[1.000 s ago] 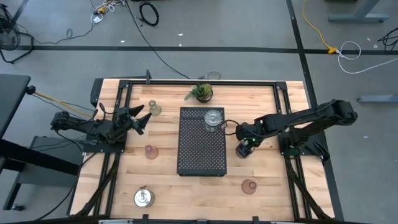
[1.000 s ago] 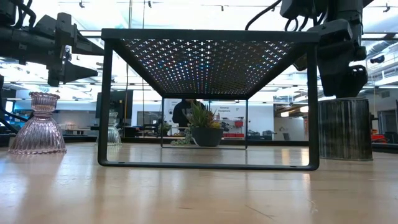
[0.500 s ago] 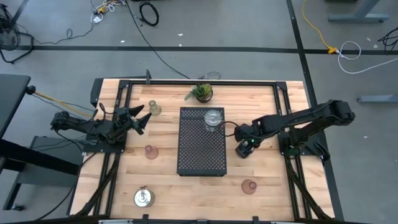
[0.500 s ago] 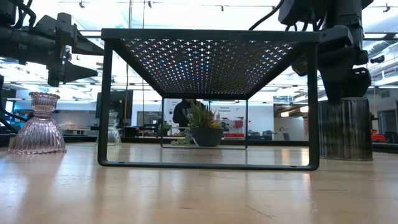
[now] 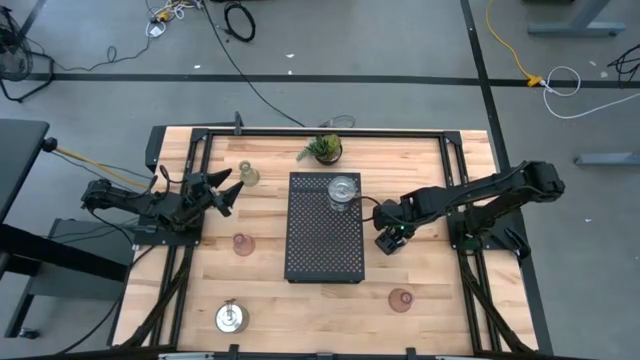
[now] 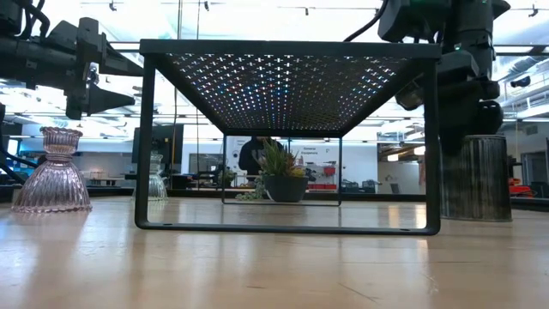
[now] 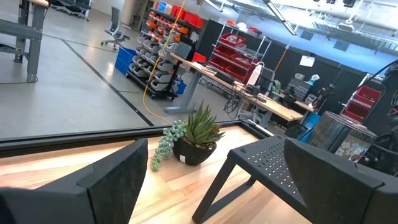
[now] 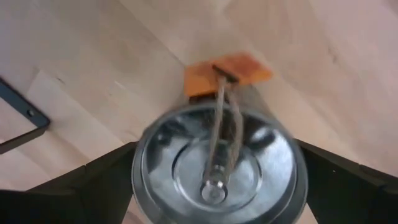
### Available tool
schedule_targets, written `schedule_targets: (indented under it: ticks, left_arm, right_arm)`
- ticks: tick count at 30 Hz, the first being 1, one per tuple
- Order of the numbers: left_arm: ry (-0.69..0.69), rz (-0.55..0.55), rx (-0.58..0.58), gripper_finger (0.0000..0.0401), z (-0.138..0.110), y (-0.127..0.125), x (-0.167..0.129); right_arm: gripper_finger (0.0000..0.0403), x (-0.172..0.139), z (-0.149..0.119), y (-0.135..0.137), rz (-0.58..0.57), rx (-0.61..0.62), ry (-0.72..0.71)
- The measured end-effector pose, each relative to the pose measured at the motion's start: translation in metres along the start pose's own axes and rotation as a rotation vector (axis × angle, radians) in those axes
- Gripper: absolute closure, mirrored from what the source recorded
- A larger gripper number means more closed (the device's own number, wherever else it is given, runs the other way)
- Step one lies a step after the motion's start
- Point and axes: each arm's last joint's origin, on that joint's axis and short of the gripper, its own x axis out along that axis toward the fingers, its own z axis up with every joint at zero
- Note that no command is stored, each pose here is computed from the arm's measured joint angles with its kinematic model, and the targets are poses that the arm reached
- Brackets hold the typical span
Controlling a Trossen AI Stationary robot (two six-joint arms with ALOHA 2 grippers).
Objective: Pick & Place candle stick holders
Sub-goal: Put the right scented candle can on the shelf aligned with the other scented candle can
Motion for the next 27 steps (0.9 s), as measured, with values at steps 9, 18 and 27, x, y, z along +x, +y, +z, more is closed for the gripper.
schedule_targets:
  ticks: [9,18,27]
  left_arm:
    - [0.0,-0.001,0.0,0.0023,-0.0001,0.0,0.0]
    - [0.0,0.0,0.0,0.0023,-0.0001,0.0,0.0]
    - [0.0,0.0,0.001,0.0023,-0.0001,0.0,0.0]
  right_arm:
    - [0.0027,-0.0002,-0.0003,-0.0006,-0.008,-0.018,0.0]
    - [0.0067,-0.0014,-0.0005,-0.0003,0.003,-0.017,0.009]
    - [0.0066,-0.0032,-0.0026,-0.0022,0.005,-0.034,0.027]
